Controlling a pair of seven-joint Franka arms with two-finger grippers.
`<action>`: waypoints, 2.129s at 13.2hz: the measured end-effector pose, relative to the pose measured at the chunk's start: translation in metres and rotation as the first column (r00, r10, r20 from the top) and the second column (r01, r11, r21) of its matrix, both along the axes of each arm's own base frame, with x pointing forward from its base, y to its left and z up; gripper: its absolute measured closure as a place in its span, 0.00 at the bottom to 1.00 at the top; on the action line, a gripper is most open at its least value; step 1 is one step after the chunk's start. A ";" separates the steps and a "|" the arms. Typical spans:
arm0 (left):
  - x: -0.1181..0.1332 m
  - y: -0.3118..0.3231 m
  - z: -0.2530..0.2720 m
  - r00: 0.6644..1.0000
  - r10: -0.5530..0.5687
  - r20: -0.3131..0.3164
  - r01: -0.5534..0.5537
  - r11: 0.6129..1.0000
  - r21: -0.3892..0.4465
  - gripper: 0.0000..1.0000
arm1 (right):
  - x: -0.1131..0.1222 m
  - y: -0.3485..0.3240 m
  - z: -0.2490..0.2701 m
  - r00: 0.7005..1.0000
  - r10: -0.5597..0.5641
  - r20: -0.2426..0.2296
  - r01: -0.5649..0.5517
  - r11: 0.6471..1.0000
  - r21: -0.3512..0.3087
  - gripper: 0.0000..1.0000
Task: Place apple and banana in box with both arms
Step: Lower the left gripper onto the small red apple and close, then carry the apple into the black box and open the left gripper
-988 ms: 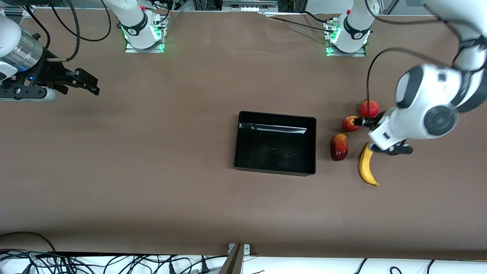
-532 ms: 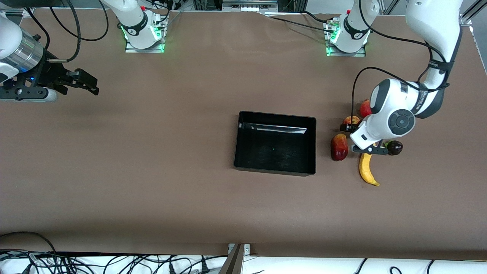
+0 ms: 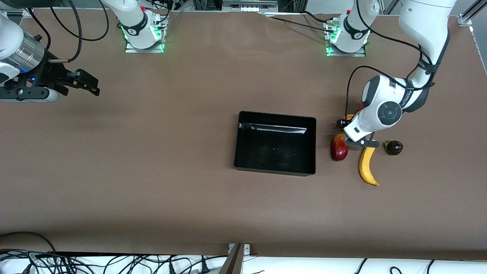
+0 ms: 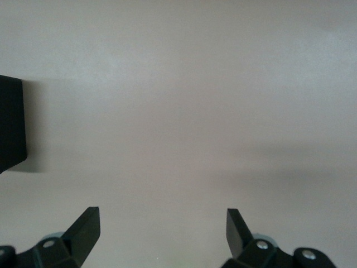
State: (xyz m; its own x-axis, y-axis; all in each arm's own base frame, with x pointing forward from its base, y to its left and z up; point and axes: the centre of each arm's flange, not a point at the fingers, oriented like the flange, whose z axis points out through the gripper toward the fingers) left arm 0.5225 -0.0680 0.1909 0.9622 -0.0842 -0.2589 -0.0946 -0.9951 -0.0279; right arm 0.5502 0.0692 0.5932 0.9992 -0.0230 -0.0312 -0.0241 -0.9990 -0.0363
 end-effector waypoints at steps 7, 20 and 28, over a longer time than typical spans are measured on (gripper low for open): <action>0.007 0.000 0.011 0.997 -0.002 -0.074 0.004 1.000 0.020 0.36 | 0.002 0.005 -0.003 1.000 0.007 0.002 -0.007 1.000 0.000 0.00; 0.048 -0.199 0.126 0.977 0.180 -0.112 -0.193 0.974 -0.118 0.36 | 0.002 0.007 -0.004 1.000 0.011 0.001 -0.011 1.000 -0.001 0.00; 0.054 -0.223 0.026 0.984 0.175 -0.038 -0.178 0.981 -0.083 0.36 | 0.002 0.012 -0.005 1.000 0.020 0.000 -0.020 1.000 -0.001 0.00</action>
